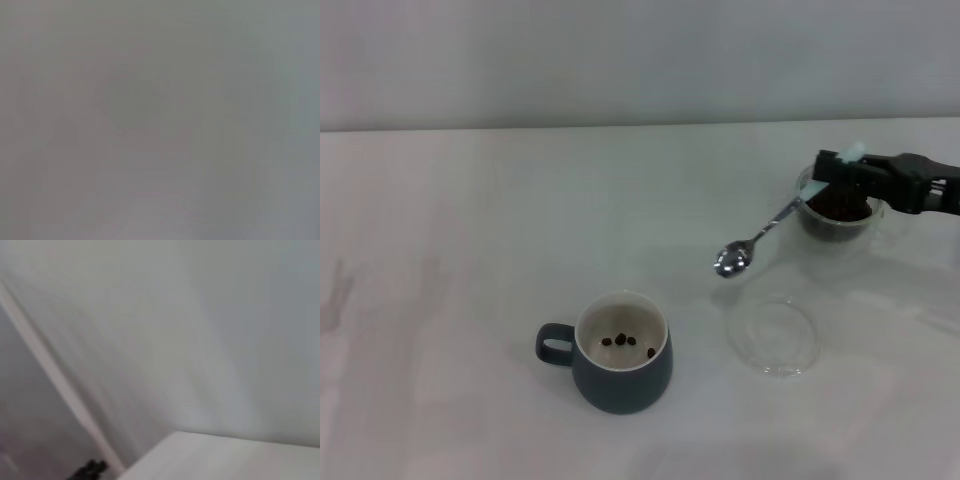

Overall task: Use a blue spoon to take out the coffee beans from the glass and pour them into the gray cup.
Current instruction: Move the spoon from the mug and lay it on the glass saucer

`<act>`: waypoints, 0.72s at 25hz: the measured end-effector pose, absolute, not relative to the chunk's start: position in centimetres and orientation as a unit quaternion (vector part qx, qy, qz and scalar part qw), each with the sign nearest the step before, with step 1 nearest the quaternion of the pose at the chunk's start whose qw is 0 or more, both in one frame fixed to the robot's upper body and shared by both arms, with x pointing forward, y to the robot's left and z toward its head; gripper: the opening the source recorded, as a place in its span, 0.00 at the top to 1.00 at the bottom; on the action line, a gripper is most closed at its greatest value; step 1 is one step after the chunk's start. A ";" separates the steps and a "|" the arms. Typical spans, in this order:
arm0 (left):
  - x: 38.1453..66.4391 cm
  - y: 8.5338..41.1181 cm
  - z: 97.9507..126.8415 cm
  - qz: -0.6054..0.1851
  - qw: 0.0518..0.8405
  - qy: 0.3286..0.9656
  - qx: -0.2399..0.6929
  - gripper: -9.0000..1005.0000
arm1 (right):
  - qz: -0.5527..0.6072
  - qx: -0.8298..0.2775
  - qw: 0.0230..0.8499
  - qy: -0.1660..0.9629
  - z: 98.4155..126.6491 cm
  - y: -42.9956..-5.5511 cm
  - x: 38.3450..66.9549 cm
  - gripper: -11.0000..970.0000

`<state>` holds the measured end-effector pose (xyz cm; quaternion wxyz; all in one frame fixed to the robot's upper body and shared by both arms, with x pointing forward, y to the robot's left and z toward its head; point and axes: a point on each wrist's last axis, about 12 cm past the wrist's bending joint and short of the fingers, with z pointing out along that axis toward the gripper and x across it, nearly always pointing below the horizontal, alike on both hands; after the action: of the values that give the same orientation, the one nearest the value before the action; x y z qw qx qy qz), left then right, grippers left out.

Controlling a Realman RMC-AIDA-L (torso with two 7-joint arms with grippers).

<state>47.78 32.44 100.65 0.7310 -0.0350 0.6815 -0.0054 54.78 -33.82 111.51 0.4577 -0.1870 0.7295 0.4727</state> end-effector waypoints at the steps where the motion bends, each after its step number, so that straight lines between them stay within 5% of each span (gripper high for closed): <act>1: 47.8 32.5 100.6 -0.005 0.731 0.682 -0.035 0.12 | 0.466 -0.181 0.457 0.736 111.3 -34.1 54.8 0.84; 18: 47.8 32.3 100.7 -0.008 0.731 0.681 -0.035 0.12 | 0.404 -0.113 0.416 0.807 107.4 -36.4 53.2 0.84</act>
<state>47.81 32.28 100.65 0.7311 -0.0350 0.6813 -0.0084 53.20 -36.38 107.44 0.4161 -0.1128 0.8067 0.4041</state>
